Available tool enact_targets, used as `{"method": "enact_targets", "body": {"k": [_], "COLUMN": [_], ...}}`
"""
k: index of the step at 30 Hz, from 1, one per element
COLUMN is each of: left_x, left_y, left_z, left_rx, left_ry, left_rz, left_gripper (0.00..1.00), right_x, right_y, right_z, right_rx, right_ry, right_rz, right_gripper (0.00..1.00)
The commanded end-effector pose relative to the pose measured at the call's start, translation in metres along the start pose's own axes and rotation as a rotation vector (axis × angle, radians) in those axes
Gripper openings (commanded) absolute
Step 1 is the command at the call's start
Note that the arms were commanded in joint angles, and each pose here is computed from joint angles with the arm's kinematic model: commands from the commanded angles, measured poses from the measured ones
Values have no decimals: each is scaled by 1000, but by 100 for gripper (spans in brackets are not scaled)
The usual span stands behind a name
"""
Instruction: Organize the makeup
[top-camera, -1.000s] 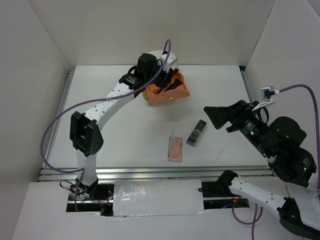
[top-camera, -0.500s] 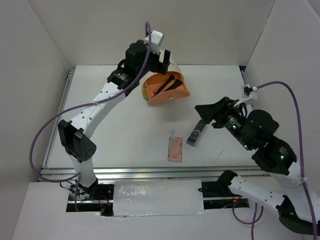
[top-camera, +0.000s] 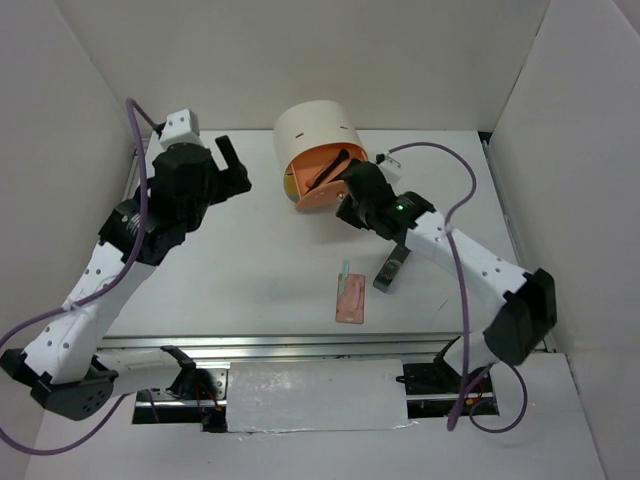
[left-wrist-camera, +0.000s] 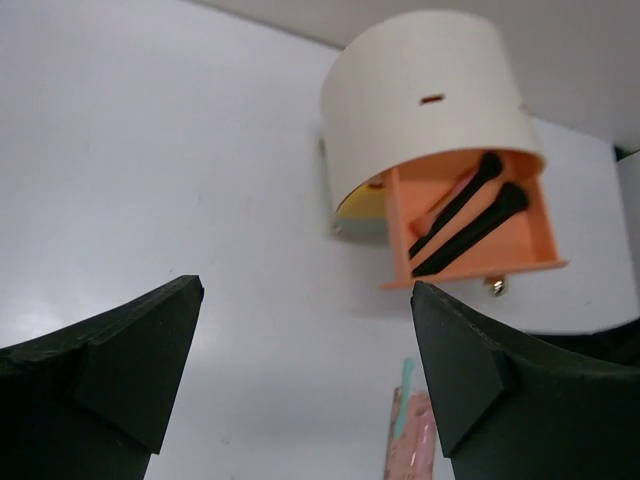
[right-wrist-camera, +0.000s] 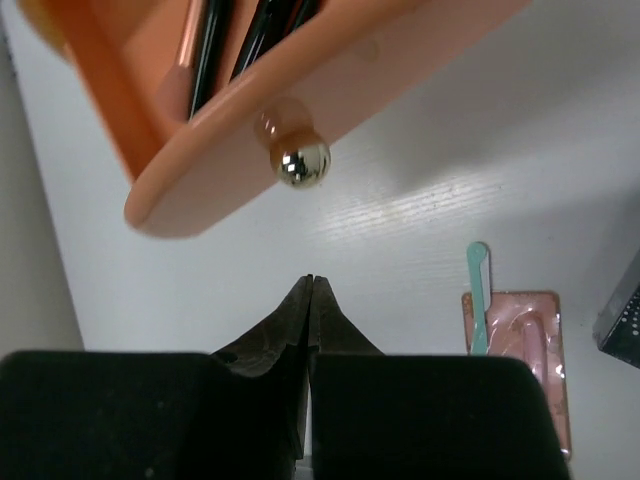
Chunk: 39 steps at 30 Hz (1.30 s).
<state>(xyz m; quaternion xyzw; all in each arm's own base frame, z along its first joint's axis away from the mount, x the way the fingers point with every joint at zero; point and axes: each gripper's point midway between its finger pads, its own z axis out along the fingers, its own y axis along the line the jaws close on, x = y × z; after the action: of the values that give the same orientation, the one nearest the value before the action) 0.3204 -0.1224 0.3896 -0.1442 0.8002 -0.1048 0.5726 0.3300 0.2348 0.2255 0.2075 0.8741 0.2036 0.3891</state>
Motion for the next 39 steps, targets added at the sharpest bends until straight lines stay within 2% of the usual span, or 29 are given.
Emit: {"method": "enact_targets", "body": {"k": [1, 6, 10, 21, 26, 39], "left_x": [39, 39, 43, 46, 47, 50], "left_y": [38, 44, 45, 44, 37, 40], "left_z": [-9, -30, -35, -38, -37, -37], "left_rx": [-118, -62, -50, -23, 7, 6], "left_ry": [100, 105, 126, 141, 146, 146], "left_rz": [16, 18, 26, 49, 48, 54], "left_gripper": [99, 99, 99, 99, 99, 100], "right_x": [-39, -49, -56, -63, -68, -63], "right_y": [16, -10, -21, -34, -15, 26], "right_z": [5, 28, 26, 33, 45, 63], "right_rx": [68, 277, 298, 169, 31, -90], "right_ry": [-123, -181, -219, -211, -192, -116], "right_rz": [88, 53, 49, 37, 13, 6], "right_gripper": [0, 0, 0, 0, 0, 0]}}
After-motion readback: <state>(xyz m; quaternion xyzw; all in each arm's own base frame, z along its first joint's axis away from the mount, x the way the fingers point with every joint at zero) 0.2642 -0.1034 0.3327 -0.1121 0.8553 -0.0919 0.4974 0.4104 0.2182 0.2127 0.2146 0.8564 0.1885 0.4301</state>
